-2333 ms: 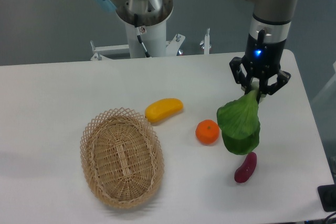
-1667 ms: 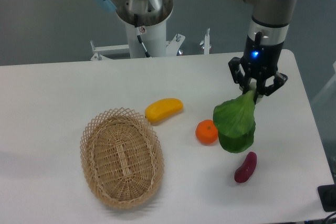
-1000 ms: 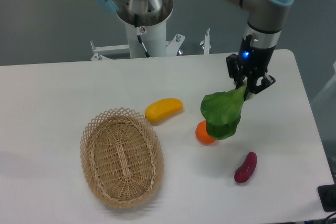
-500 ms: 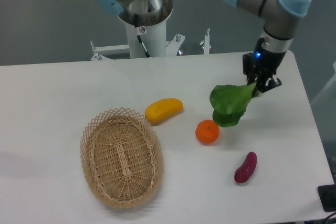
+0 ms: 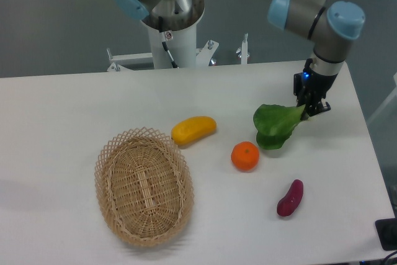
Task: Place the green vegetable on the table
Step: 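Lower the held green bok choy toward the table beside the orange, then open the gripper to release the bok choy onto the table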
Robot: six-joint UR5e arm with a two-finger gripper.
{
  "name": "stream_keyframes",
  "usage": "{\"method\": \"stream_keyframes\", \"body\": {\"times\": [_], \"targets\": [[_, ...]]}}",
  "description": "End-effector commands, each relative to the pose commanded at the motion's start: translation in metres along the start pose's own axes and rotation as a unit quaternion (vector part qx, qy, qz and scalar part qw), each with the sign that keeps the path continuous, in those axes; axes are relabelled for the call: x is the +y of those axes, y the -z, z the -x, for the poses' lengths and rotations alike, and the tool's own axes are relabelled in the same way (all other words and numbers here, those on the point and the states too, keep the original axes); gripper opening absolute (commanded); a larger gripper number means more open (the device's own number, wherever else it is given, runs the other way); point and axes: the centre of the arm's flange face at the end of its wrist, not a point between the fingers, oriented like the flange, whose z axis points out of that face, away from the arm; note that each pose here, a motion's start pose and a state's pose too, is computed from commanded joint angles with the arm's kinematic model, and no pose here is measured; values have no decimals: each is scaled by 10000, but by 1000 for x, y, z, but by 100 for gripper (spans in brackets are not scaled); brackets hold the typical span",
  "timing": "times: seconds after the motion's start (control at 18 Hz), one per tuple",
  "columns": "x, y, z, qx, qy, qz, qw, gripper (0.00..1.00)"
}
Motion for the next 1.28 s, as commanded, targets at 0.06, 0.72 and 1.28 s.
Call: {"method": "stream_keyframes", "body": {"times": [0.06,0.72,1.28], "targets": [[1,0,0,-1,8,1,10000,22],[1,5,3,-85,81,28,9999,100],[-35,71,56,-588,503,620,9951,100]]}}
